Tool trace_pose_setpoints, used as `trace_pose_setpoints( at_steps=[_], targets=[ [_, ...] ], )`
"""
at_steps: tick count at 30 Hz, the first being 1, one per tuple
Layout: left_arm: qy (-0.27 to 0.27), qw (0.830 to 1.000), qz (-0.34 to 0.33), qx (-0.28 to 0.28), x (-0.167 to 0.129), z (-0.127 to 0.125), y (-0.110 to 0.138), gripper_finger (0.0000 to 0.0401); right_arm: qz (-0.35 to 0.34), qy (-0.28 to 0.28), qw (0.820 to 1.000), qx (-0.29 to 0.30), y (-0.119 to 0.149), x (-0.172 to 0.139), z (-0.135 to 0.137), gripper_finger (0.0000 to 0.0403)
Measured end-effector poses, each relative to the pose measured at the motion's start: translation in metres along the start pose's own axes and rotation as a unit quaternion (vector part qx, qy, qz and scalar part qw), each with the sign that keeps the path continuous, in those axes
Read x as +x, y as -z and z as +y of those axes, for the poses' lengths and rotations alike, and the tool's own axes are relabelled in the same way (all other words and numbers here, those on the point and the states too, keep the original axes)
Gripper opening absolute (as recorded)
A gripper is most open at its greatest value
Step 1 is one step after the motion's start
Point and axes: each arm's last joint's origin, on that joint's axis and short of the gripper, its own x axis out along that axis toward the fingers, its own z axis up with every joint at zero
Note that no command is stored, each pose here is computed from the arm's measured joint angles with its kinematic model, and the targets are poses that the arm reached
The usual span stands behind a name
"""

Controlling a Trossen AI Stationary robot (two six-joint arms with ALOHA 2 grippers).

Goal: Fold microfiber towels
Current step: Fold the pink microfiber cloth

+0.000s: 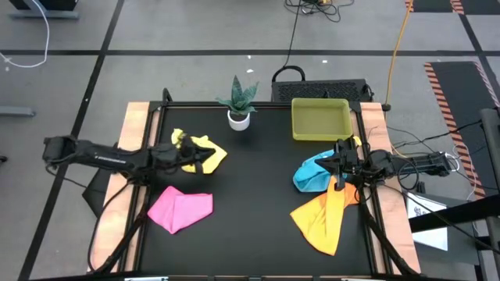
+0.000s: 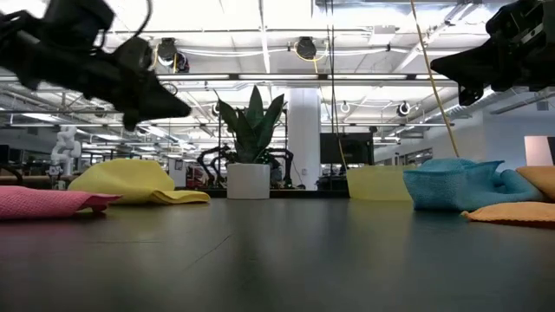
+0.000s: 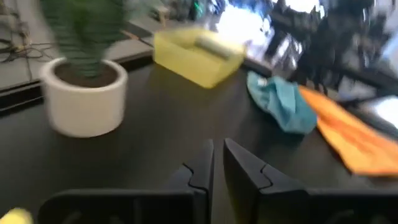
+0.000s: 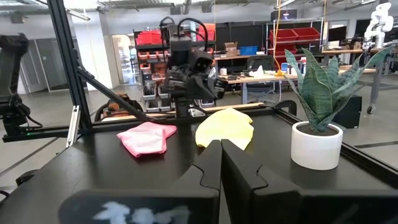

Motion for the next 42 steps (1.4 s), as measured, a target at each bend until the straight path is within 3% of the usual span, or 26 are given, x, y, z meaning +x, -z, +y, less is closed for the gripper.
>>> trace_pose_setpoints(
  at_steps=[5, 9, 15, 21, 25, 28, 33, 37, 42],
  targets=[
    [0.067, 0.993, 0.081, 0.057, 0.035, -0.026, -0.012, 0.0037, 0.000, 0.000, 1.000, 0.000, 0.000, 0.000, 0.000, 0.0000],
    [0.038, 0.977, 0.187, 0.097, 0.060, -0.042, -0.014, 0.0037, 0.000, 0.000, 1.000, 0.000, 0.000, 0.000, 0.000, 0.0000],
    [-0.033, 0.922, 0.367, 0.119, 0.077, -0.046, -0.007, 0.0043, 0.000, 0.000, 1.000, 0.000, 0.000, 0.000, 0.000, 0.0000],
    [-0.060, 0.861, 0.495, 0.096, 0.070, -0.050, -0.001, 0.0107, 0.000, 0.000, 1.000, 0.000, 0.000, 0.000, 0.000, 0.0000],
    [-0.036, 0.831, 0.555, 0.027, 0.059, -0.059, 0.006, 0.0153, 0.000, 0.000, 1.000, 0.000, 0.000, 0.000, 0.000, 0.0000],
    [0.006, 0.814, 0.580, 0.011, 0.052, -0.073, 0.011, 0.0171, 0.000, 0.000, 1.000, 0.000, 0.000, 0.000, 0.000, 0.0000],
    [0.073, 0.816, 0.568, 0.084, 0.043, -0.097, 0.019, 0.0170, 0.000, 0.000, 1.000, 0.000, 0.000, 0.000, 0.000, 0.0000],
    [0.051, 0.837, 0.524, 0.149, 0.043, -0.102, 0.022, 0.0161, 0.000, 0.000, 1.000, 0.000, 0.000, 0.000, 0.000, 0.0000],
    [0.049, 0.847, 0.513, 0.134, 0.044, -0.100, 0.028, 0.0152, 0.000, 0.000, 1.000, 0.000, 0.000, 0.000, 0.000, 0.0000]
  ],
)
